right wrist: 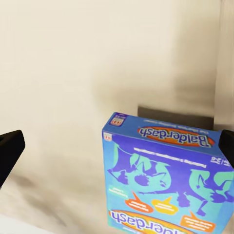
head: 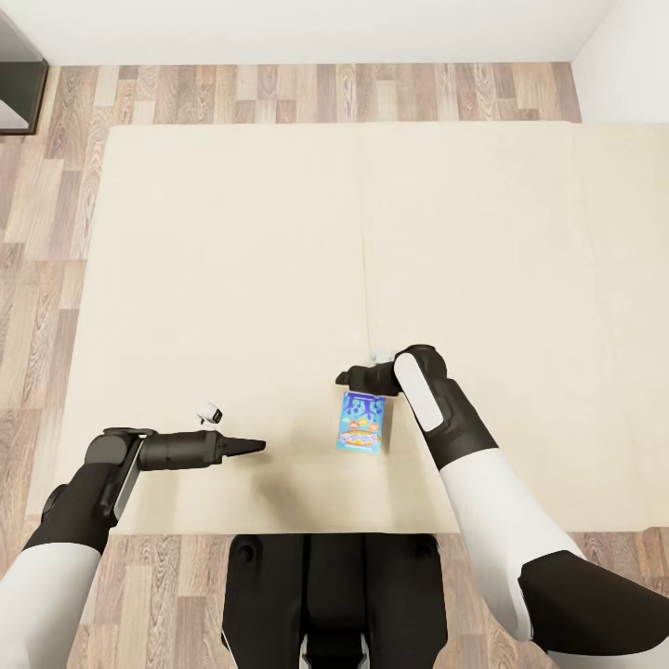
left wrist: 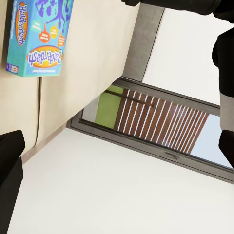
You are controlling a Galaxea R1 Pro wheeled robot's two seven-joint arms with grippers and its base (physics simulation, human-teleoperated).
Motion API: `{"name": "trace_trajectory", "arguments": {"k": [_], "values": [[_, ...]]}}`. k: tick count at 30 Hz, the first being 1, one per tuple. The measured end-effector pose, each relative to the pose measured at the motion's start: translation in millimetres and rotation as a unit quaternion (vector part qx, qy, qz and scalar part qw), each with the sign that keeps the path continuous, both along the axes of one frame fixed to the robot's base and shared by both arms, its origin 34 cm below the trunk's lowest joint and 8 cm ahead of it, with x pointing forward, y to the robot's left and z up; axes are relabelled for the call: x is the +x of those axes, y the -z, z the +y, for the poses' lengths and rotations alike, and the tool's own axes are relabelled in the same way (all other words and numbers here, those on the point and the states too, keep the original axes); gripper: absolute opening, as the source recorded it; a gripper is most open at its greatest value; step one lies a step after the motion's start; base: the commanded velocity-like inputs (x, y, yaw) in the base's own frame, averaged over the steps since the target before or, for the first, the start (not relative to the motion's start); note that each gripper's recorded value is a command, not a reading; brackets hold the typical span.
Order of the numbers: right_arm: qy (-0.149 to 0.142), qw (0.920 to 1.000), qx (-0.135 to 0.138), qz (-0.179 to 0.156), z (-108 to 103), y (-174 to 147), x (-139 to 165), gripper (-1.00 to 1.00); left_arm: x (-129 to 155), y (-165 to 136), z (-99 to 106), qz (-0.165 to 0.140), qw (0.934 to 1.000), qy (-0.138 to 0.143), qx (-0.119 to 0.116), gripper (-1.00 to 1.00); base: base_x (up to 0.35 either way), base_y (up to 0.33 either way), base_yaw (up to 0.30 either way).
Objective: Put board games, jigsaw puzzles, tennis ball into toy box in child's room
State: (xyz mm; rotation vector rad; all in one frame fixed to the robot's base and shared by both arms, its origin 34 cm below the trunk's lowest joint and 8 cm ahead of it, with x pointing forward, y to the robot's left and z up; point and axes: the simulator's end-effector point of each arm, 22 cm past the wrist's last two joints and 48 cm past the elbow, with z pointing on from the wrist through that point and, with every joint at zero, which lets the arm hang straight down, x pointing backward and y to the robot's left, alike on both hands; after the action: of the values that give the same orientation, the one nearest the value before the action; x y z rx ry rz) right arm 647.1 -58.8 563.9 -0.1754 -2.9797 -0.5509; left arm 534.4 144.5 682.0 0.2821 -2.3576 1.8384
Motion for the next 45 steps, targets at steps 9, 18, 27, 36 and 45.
{"name": "trace_trajectory", "arguments": {"k": [9,18,27,36,45], "values": [[0.003,1.0,0.0,-0.01,0,-2,6,1.0,0,0,0,0.0,1.0,0.0,0.0,1.0,0.0,0.0,0.0],[-0.009,0.9981,-0.005,-0.061,4,-28,38,1.0,0,0,0,0.0,1.0,0.0,0.0,1.0,0.0,0.0,0.0],[-0.016,0.9975,-0.021,-0.066,0,-29,40,1.0,0,0,0,0.0,1.0,0.0,0.0,1.0,0.0,0.0,0.0],[-0.016,0.9979,-0.023,-0.058,-1,-25,35,1.0,0,0,0,0.0,1.0,0.0,0.0,1.0,0.0,0.0,0.0],[-0.006,0.9988,-0.035,-0.035,-4,0,14,1.0,0,0,-1,0.0,1.0,0.001,-0.001,1.0,0.0,0.0,0.0]]}}
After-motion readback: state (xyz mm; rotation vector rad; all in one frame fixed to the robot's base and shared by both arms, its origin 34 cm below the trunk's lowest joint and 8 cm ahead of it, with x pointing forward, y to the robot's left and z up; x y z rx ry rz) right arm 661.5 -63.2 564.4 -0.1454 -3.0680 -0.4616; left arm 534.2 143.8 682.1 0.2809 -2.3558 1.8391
